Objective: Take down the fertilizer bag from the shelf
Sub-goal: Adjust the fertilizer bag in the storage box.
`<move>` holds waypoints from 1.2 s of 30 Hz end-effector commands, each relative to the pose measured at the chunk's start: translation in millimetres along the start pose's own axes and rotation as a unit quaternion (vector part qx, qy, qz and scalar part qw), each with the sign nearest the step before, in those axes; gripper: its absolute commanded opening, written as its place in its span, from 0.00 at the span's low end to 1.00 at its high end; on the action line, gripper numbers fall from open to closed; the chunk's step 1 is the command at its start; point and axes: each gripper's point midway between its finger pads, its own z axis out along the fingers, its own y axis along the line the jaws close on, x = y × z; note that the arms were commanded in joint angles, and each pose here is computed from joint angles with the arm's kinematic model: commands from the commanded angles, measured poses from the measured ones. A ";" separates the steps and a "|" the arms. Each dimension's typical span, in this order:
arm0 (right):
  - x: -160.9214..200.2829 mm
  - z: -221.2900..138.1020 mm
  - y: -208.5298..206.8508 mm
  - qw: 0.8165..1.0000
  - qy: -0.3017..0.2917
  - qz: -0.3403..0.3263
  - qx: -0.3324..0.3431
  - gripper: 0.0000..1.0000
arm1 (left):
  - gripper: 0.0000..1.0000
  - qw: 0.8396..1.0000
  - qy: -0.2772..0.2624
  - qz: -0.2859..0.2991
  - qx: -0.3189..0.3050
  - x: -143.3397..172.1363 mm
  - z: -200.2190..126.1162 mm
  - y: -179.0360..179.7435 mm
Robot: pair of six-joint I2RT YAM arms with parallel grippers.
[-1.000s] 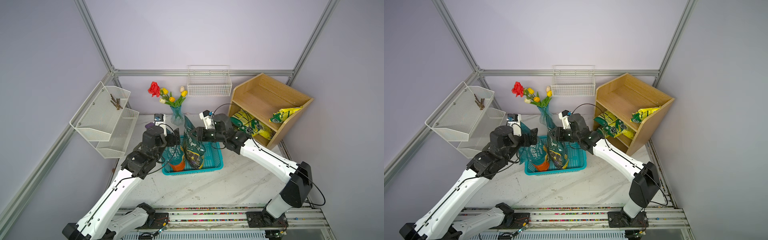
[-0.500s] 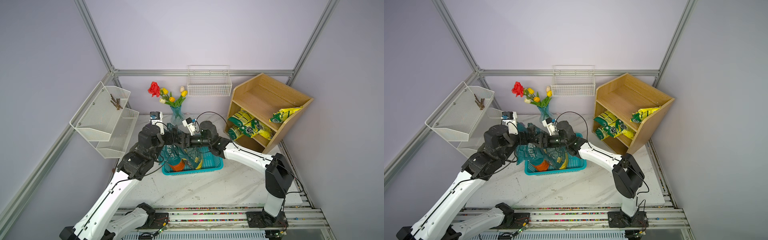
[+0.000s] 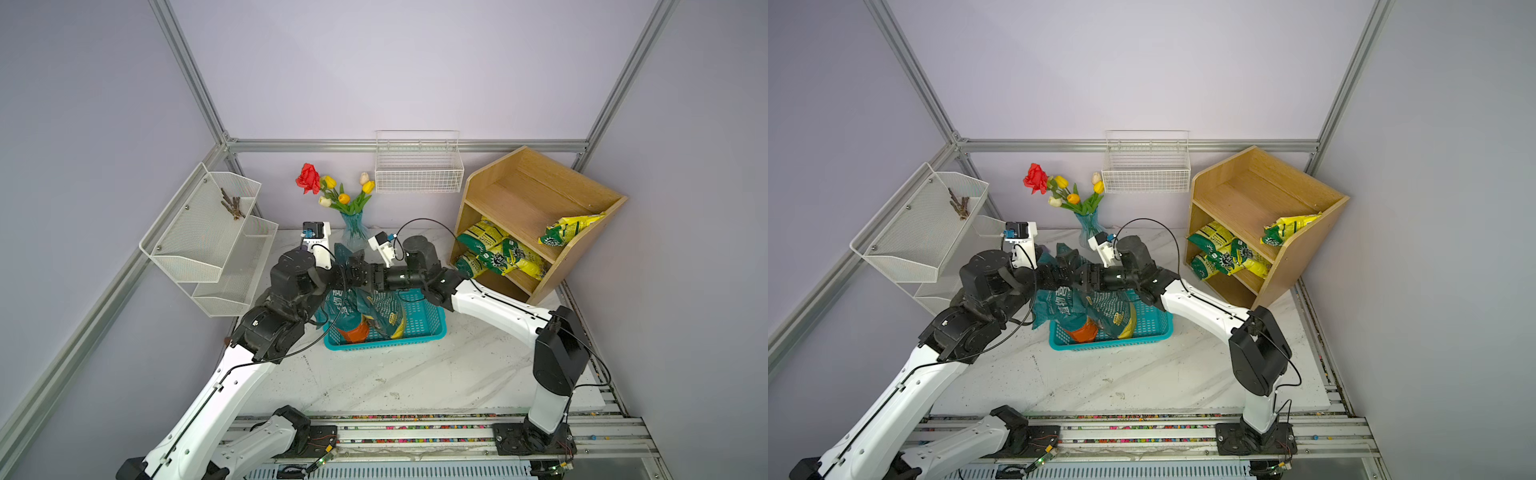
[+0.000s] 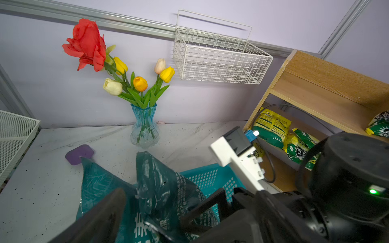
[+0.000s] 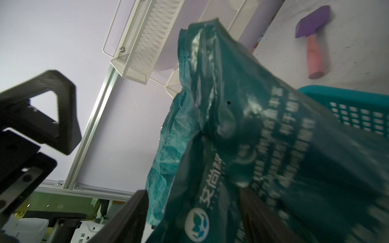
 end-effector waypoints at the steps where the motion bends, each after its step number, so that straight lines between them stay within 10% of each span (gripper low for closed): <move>1: -14.9 -38.8 -29.8 0.997 -0.037 -0.006 0.067 0.75 | 1.00 0.998 -0.052 -0.014 0.015 -40.3 -11.0 -7.7; 8: -8.4 -72.4 -77.3 0.986 -0.056 -0.006 0.158 0.69 | 1.00 0.998 -0.035 -0.022 0.038 -34.9 1.1 -18.2; 13: 20.2 -47.2 -82.4 0.988 -0.019 -0.004 0.153 0.45 | 1.00 0.997 -0.034 -0.025 0.067 -40.6 15.0 -32.4; 20: 54.4 5.1 -54.9 0.993 0.035 -0.027 0.109 0.41 | 1.00 0.994 -0.029 -0.025 0.106 -56.3 49.5 -57.4; 30: 78.8 8.5 -72.8 0.992 0.050 -0.006 0.119 0.16 | 0.98 0.993 0.086 -0.076 -0.025 41.1 80.4 -3.6; 33: 80.9 7.7 -74.5 0.991 0.052 -0.008 0.120 0.12 | 0.77 0.990 0.104 -0.075 -0.062 66.0 77.5 14.5; 36: 81.8 8.4 -75.2 0.991 0.054 -0.008 0.120 0.12 | 0.25 0.987 0.123 -0.082 -0.067 84.4 81.6 21.7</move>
